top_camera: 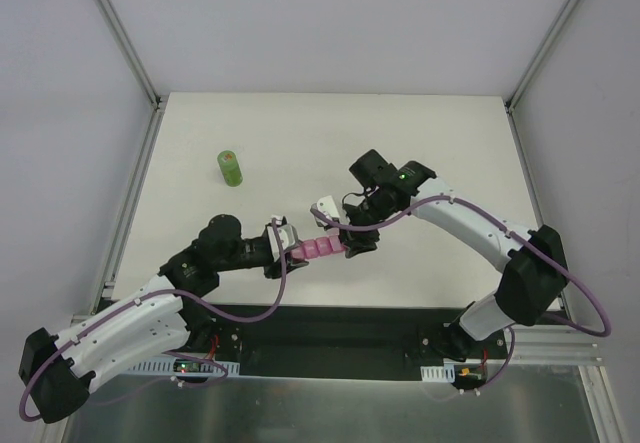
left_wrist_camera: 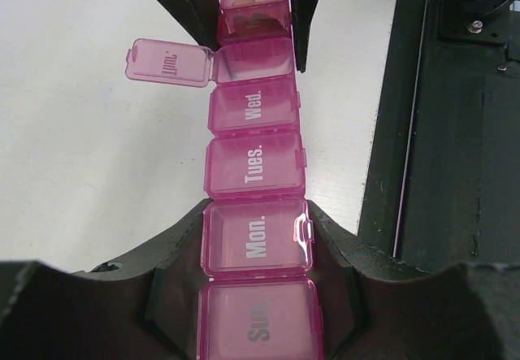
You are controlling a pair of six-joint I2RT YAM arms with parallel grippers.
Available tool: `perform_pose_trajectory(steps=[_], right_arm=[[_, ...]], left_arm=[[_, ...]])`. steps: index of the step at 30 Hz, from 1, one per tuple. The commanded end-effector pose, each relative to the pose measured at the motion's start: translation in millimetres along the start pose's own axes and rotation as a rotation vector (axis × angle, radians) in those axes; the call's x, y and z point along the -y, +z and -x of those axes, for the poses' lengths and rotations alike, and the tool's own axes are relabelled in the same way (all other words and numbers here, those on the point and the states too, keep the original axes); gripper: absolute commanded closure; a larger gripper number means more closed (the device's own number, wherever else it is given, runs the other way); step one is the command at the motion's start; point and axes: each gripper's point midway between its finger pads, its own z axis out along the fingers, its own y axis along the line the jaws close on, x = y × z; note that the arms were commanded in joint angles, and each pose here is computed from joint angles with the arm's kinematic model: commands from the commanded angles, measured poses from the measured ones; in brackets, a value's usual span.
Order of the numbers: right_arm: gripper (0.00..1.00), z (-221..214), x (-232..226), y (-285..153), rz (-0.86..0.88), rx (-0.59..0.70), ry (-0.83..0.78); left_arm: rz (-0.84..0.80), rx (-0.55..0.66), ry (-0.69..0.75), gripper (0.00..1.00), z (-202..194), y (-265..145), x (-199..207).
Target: Sort the pills into containers
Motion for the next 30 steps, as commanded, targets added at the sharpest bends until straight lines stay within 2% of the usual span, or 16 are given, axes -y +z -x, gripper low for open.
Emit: perform_pose_trajectory(steps=[1,2,4,5,6,7,9,13,18,25,28,30], right_arm=[[0.67,7.9,1.0,-3.2,0.005,0.004,0.005],[0.69,8.3,1.6,-3.4,0.003,0.003,0.007],[0.7,8.0,3.5,-3.3,0.0,-0.002,0.01],[0.71,6.5,6.2,-4.1,-0.008,-0.007,0.014],[0.71,2.5,8.4,-2.7,-0.007,-0.019,0.028],[0.71,0.0,12.6,-3.9,-0.02,-0.029,0.034],[0.71,-11.0,24.1,-3.3,-0.041,-0.052,0.065],[0.72,-47.9,58.9,-3.9,-0.152,-0.166,0.134],[0.72,-92.7,111.3,-3.6,-0.263,-0.265,0.225],[0.7,-126.0,149.6,10.4,-0.243,-0.344,0.212],[0.66,-133.1,159.2,13.8,-0.235,-0.366,0.216],[0.55,-140.5,163.6,16.9,-0.23,-0.377,0.232]], left_arm=[[0.05,0.068,0.045,1.0,25.2,-0.9,-11.4],[0.053,0.066,0.042,1.0,25.0,-0.6,-12.1],[0.064,0.063,0.034,0.85,24.9,-0.3,-14.2],[0.072,0.064,0.03,0.74,25.8,-0.8,-15.4],[0.083,0.066,0.026,0.43,27.2,-1.4,-17.2],[0.098,0.069,0.026,0.31,28.6,-2.7,-19.3],[0.152,0.079,0.045,0.16,33.3,-9.1,-27.3],[0.267,0.078,0.103,0.11,35.5,-28.3,-41.3],[0.378,0.095,0.172,0.1,37.7,-52.1,-51.4],[0.413,0.072,0.194,0.09,32.6,-58.2,-55.9],[0.407,0.062,0.193,0.09,30.7,-56.7,-55.7],[0.399,0.06,0.192,0.09,29.9,-55.7,-54.7]])
